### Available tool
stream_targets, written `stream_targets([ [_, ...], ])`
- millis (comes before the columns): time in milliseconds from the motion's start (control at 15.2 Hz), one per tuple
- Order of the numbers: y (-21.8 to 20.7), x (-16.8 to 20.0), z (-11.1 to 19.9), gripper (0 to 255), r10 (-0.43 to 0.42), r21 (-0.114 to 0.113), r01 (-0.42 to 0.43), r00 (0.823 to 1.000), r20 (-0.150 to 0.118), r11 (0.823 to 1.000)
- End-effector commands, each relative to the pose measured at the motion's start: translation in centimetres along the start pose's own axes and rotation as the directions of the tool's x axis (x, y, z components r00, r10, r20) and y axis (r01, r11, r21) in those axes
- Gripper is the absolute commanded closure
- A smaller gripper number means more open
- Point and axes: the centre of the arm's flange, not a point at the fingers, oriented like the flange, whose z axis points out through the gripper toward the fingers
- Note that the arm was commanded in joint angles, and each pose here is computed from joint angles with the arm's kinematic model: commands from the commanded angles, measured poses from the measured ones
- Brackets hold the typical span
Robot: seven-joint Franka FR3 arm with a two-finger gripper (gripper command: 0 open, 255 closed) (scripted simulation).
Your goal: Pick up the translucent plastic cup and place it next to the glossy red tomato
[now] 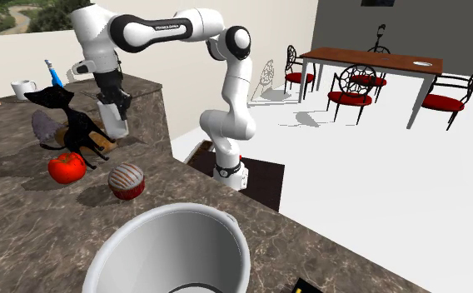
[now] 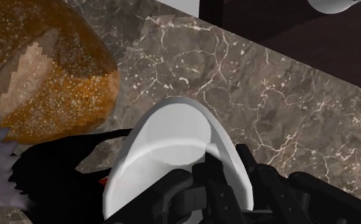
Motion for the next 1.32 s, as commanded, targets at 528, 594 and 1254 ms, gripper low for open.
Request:
stream_targets([
  [528,0.2,0.2,5.3,255,0.000,0.000,0.000,1.000,0.000,1.000],
  [594,0.3,0.2,5.8,255,0.000,0.000,0.000,1.000,0.000,1.000],
  [1254,0.3,0.3,7.0,255,0.000,0.000,0.000,1.000,0.000,1.000],
])
